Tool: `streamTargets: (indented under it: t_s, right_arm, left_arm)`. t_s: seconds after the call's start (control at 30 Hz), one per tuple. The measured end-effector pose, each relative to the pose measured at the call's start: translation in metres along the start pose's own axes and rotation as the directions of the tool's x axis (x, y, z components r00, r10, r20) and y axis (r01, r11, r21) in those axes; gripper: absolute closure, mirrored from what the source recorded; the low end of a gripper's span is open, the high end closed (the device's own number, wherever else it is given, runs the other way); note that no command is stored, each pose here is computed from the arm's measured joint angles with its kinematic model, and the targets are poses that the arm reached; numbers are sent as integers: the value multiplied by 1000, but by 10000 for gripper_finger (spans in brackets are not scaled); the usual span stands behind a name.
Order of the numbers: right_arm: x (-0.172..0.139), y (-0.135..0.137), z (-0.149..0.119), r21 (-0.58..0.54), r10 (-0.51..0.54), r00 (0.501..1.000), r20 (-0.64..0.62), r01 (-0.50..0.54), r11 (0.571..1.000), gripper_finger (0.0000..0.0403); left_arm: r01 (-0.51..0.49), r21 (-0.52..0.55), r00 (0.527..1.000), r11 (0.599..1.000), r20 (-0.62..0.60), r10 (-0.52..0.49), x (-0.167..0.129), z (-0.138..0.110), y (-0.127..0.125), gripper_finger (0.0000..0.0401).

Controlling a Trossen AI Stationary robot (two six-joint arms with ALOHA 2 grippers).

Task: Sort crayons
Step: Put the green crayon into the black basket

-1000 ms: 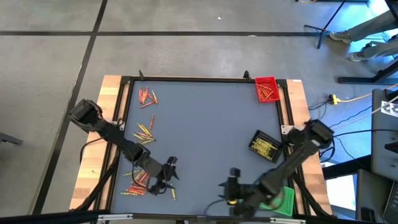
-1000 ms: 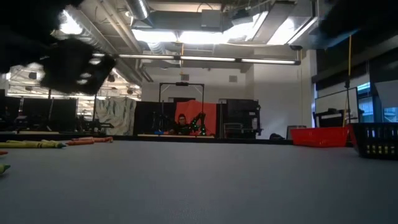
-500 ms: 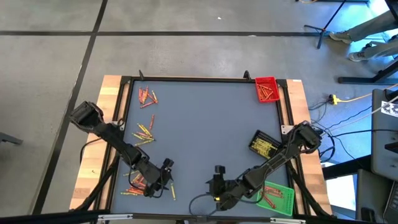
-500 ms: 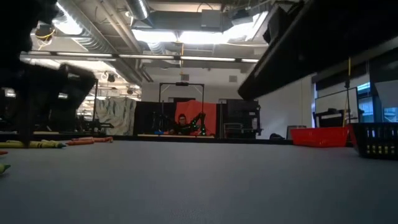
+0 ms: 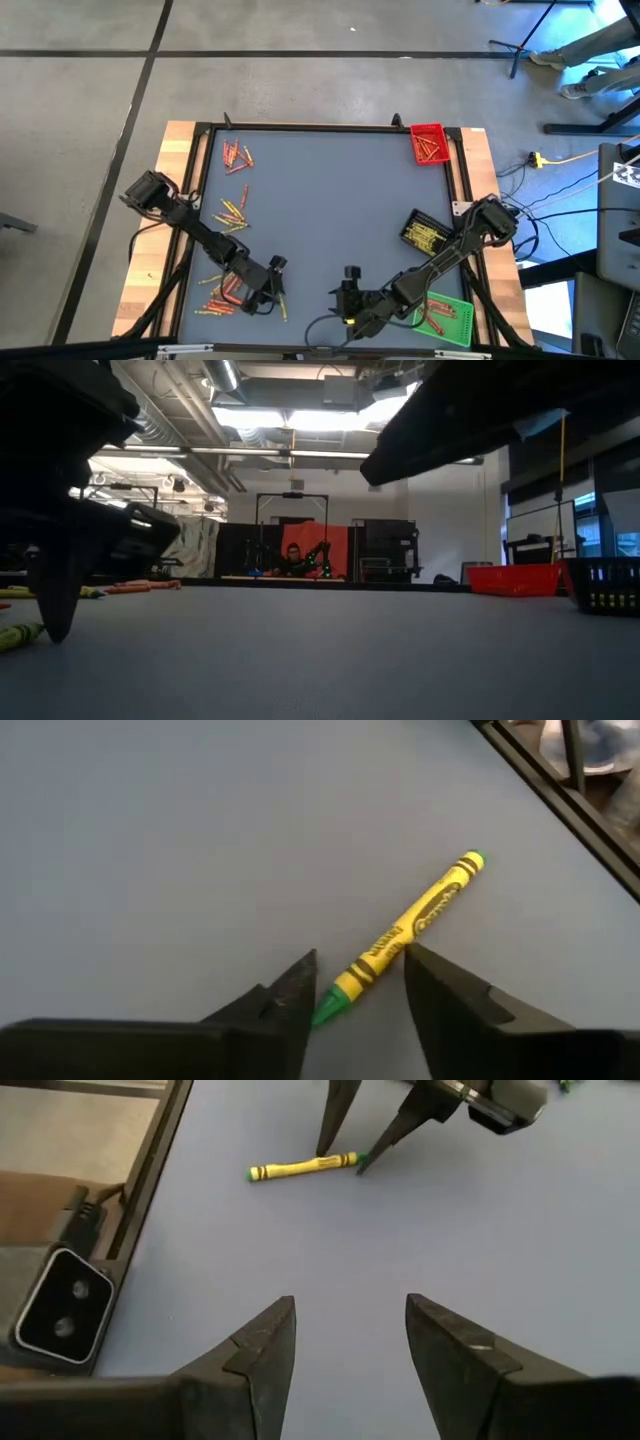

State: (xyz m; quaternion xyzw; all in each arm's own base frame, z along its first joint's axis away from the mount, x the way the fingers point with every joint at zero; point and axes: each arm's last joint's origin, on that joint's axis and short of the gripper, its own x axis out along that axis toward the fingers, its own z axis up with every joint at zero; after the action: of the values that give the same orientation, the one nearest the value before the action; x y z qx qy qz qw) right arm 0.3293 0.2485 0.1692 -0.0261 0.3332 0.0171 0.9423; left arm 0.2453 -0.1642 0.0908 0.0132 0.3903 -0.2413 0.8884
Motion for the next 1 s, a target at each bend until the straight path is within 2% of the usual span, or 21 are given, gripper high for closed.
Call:
streamTargets:
  t_s: [0.27, 0.37, 0.47, 0.57, 0.77, 0.83, 1.0]
  right_arm:
    - [0, 0, 0, -1, 0, 1000, -1, 0, 1000, 217]
    - [0, 0, 0, -1, 0, 1000, -1, 0, 1000, 217]
    - [0, 0, 0, 9, 1, 1000, 1, -1, 1000, 217]
    - [0, 1, 2, 41, 6, 1000, 19, -6, 999, 217]
    - [1, -1, 13, 65, -51, 989, 137, 43, 997, 213]
    - [1, -2, 17, 61, -51, 985, 163, 42, 997, 201]
    - [8, -15, 24, 85, -76, 981, 176, 62, 994, 143]
  left_arm:
    - [-17, 1, 1000, 1000, 5, 17, 0, 0, 1, 370]
    - [-9, 2, 1000, 1000, 12, 9, -2, 2, 0, 394]
    - [-36, 0, 999, 999, 29, 36, -7, 5, -1, 392]
    - [-104, -1, 992, 995, 73, 103, -15, 11, -2, 389]
    - [-302, -35, 930, 953, 208, 302, -29, 26, -1, 388]
    - [-333, -42, 907, 942, 259, 332, -31, 31, -1, 388]
    - [-312, -46, 880, 949, 363, 307, -34, 42, -3, 388]
